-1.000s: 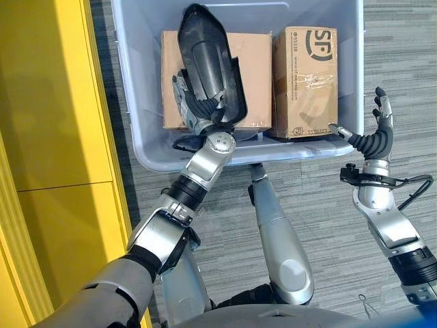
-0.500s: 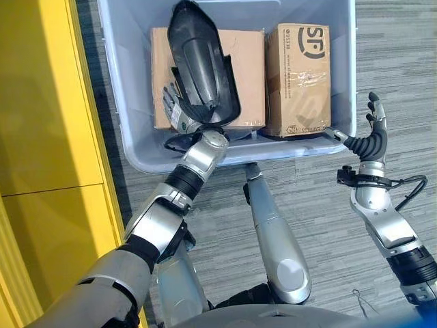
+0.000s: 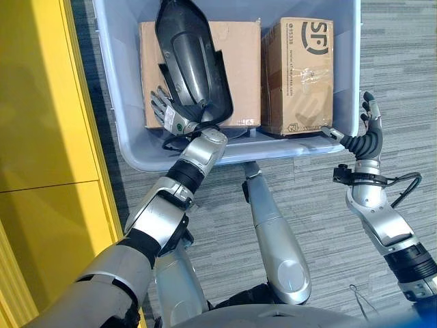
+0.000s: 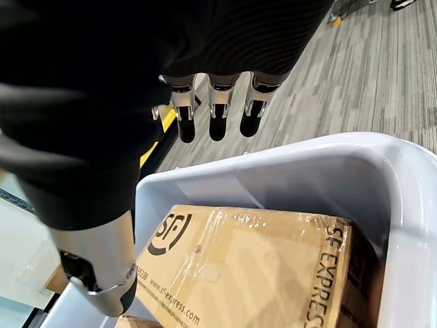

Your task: Move parts from the plastic box to the shelf.

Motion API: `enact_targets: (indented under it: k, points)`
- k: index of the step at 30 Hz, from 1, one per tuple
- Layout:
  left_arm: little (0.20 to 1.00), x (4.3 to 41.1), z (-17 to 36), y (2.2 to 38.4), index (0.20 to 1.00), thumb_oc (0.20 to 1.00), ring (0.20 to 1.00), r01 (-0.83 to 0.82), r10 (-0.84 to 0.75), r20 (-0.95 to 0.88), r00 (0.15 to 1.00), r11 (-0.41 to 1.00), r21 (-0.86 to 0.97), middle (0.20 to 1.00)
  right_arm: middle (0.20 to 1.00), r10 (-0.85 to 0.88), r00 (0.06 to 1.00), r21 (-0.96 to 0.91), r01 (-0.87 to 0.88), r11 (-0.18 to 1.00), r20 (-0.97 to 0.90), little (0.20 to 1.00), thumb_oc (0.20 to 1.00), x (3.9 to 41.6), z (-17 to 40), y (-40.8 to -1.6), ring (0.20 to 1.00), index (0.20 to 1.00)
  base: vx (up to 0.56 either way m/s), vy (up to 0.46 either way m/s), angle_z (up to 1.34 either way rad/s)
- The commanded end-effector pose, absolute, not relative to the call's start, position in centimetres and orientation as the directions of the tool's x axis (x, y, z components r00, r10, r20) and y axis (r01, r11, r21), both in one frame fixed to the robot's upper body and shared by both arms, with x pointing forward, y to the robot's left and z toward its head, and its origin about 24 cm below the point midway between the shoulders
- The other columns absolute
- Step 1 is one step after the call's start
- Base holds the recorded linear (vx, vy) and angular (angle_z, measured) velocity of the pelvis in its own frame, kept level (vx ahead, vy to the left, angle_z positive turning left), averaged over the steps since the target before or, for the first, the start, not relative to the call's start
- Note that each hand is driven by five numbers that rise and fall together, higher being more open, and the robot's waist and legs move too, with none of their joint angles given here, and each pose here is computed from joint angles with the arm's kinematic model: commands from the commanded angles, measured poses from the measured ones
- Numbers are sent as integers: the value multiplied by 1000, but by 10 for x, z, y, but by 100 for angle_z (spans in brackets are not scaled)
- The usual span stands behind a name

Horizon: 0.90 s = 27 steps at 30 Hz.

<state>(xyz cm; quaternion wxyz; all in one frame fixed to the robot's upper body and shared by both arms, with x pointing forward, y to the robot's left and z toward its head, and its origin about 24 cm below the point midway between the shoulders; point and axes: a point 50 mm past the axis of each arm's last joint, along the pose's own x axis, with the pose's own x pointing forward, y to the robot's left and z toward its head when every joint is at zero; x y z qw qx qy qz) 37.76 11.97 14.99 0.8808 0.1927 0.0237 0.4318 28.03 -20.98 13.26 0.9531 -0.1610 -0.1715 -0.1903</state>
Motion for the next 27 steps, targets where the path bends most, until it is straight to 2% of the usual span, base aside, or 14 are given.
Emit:
enact_targets:
  k: [1, 7, 8, 9, 10, 20, 27]
  points:
    - [1000, 379, 135, 143, 1000, 1000, 1000, -738, 795, 67, 602, 523, 426, 1000, 1000, -362, 841, -165, 456, 875, 403, 1000, 1000, 283, 138, -211, 1000, 1000, -15, -57, 1]
    - [1000, 383, 146, 147, 1000, 1000, 1000, -755, 805, 94, 585, 499, 425, 1000, 1000, -379, 837, -148, 465, 873, 394, 1000, 1000, 284, 139, -213, 1000, 1000, -11, -65, -1]
    - [900, 384, 148, 148, 900, 900, 900, -754, 804, 77, 589, 513, 410, 900, 1000, -382, 837, -149, 467, 872, 392, 1000, 1000, 284, 139, -213, 1000, 1000, -10, -40, -5]
    - [501, 385, 147, 149, 501, 501, 501, -744, 794, 65, 604, 533, 404, 501, 1000, -384, 838, -150, 468, 871, 388, 1000, 1000, 284, 139, -213, 1000, 1000, 0, 0, 0]
    - [200, 385, 146, 149, 200, 200, 200, -738, 786, 66, 614, 543, 399, 200, 1000, -386, 837, -151, 470, 870, 387, 1000, 1000, 284, 138, -214, 1000, 1000, 0, 0, 0]
    - [200, 385, 134, 150, 200, 200, 200, -703, 748, 59, 661, 590, 397, 200, 1000, -387, 837, -151, 472, 869, 386, 1000, 1000, 281, 135, -215, 1000, 1000, 0, 1, -1]
    - [200, 383, 136, 144, 200, 200, 200, -719, 751, 59, 658, 602, 348, 200, 1000, -398, 828, -153, 487, 860, 394, 1000, 1000, 281, 136, -215, 1000, 1000, 0, 0, 0]
